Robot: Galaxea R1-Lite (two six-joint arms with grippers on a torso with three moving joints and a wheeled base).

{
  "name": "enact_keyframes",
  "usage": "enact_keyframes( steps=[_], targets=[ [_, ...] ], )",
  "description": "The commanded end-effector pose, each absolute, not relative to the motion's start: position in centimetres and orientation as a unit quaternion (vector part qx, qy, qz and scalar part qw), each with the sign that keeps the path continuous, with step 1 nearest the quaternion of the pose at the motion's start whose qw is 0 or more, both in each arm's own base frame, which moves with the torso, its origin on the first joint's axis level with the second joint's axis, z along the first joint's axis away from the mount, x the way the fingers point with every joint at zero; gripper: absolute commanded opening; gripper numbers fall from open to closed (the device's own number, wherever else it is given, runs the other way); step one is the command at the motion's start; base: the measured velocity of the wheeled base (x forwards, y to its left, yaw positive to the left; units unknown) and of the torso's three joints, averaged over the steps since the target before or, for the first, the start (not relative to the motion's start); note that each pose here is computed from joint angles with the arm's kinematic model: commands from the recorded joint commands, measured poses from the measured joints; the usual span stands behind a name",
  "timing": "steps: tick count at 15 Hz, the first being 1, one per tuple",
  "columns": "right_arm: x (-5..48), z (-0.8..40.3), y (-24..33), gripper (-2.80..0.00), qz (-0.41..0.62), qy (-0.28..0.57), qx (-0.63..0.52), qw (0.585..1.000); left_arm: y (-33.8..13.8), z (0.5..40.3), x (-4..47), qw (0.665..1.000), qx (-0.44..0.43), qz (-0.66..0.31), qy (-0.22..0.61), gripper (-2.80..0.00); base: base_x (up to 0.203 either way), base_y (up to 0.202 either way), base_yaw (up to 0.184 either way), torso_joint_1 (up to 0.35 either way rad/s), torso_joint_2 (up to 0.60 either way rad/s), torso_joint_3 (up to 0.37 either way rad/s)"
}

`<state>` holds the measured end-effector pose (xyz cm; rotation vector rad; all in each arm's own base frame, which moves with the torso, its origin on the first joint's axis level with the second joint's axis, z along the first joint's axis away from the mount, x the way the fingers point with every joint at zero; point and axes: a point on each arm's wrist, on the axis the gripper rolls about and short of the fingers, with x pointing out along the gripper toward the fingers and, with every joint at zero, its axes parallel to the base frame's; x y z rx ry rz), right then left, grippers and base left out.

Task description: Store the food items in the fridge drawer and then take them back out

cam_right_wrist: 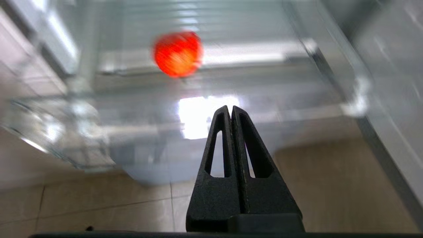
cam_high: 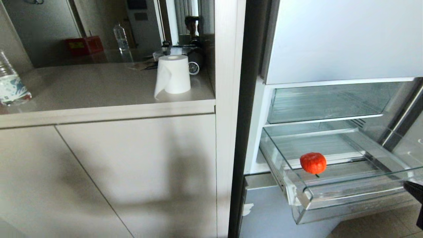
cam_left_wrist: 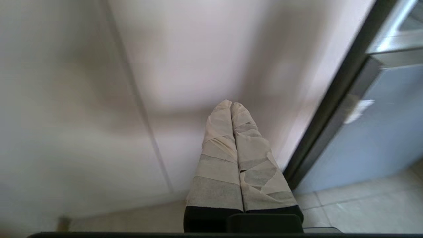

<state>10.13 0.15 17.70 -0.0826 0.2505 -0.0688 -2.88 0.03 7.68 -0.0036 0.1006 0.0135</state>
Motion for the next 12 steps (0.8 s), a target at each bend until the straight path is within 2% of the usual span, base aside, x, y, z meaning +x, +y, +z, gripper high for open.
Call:
enact_keyframes(
  steps=[1,5,7,8,10,12],
  targets=[
    [11.4,19.1,0.2,-2.80,-0.034,0.125,-0.045,0.991,0.0,7.7,-2.9,0.999,-0.002,0.007,0.051,-2.80,0.000,0.000,0.000,0.000,0.00,0.000],
    [14.4,22.8,0.3,-2.80,-0.017,0.239,-0.036,0.970,0.0,7.7,-2.9,0.999,-0.002,0.007,0.051,-2.80,0.000,0.000,0.000,0.000,0.00,0.000],
    [17.5,22.5,0.5,-2.80,-0.014,0.303,-0.020,0.953,0.0,7.7,-2.9,0.999,-0.002,0.007,0.051,-2.80,0.000,0.000,0.000,0.000,0.00,0.000],
    [19.0,22.0,0.5,0.00,-0.014,0.328,-0.014,0.944,0.0,7.7,-2.9,0.999,-0.002,0.007,0.051,-2.80,0.000,0.000,0.000,0.000,0.00,0.000],
    [21.2,21.1,0.7,0.00,-0.016,0.358,0.003,0.933,0.0,7.7,-2.9,0.999,-0.002,0.007,0.051,-2.80,0.000,0.000,0.000,0.000,0.00,0.000],
    [23.1,21.0,0.8,0.00,-0.002,0.348,0.018,0.937,0.0,7.7,-2.9,0.999,-0.002,0.007,0.051,-2.80,0.000,0.000,0.000,0.000,0.00,0.000]
  ],
)
